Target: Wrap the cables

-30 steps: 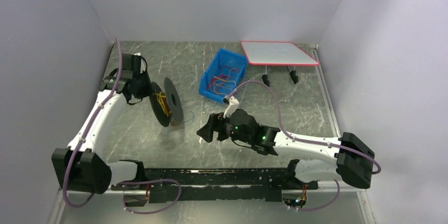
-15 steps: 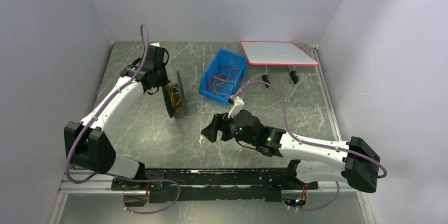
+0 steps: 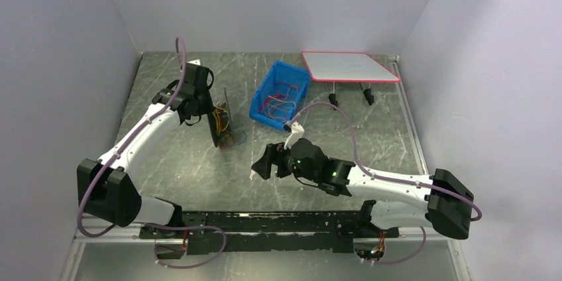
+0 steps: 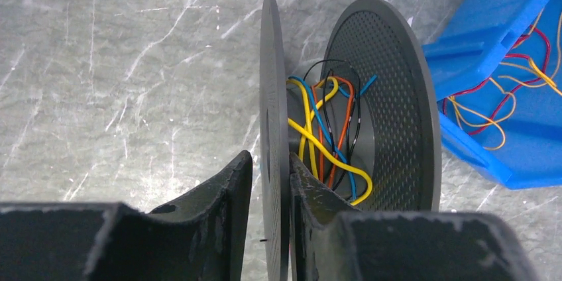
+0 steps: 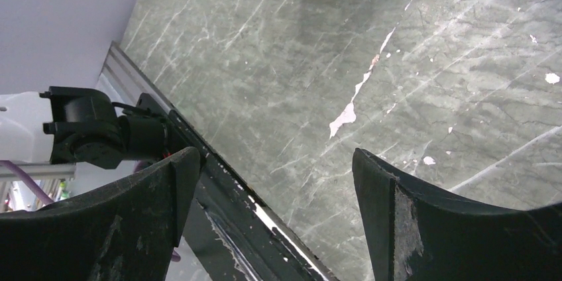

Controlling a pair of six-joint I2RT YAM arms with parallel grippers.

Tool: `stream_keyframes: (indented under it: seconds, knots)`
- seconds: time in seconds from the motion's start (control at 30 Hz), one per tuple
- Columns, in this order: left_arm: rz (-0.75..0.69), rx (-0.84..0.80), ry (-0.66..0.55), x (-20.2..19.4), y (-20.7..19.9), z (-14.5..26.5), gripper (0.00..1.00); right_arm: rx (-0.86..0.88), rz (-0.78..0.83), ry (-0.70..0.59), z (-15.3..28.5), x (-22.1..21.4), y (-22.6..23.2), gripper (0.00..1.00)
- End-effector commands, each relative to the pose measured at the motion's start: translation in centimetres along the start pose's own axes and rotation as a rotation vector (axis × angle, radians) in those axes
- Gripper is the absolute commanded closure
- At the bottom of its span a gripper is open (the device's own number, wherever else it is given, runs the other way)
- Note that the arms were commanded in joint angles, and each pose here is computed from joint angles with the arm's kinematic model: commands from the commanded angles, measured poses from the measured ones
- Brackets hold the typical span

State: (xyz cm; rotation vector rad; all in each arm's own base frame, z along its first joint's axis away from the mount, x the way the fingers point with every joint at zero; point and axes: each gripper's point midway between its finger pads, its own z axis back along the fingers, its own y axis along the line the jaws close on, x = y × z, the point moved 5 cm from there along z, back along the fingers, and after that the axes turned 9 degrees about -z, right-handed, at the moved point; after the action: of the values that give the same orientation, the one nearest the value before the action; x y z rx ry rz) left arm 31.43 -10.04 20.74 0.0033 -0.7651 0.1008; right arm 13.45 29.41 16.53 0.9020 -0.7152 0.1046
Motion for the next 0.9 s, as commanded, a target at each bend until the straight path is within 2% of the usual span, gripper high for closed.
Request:
stream_keyframes:
  seconds: [0.0, 0.37, 0.63, 0.87]
  knots:
    - [0.031, -0.029, -0.044, 0.2, -0.2, 1.0, 0.69, -0.007, -0.006, -0.001, -0.4, -0.2, -0.3, 0.11]
    - [0.051, -0.083, -0.056, -0.5, -0.3, 2.4, 0.67, -0.006, -0.014, 0.017, -1.1, -0.8, -0.5, 0.11]
    - [0.055, -0.136, -0.087, -0.2, -0.8, 3.5, 0.53, -0.033, 0.000, 0.000, -1.1, -0.4, -0.7, 0.08]
    - [0.046, -0.168, -0.121, 0.1, -1.0, 4.6, 0.48, -0.086, 0.026, -0.035, -1.1, 0.4, -1.2, 0.07]
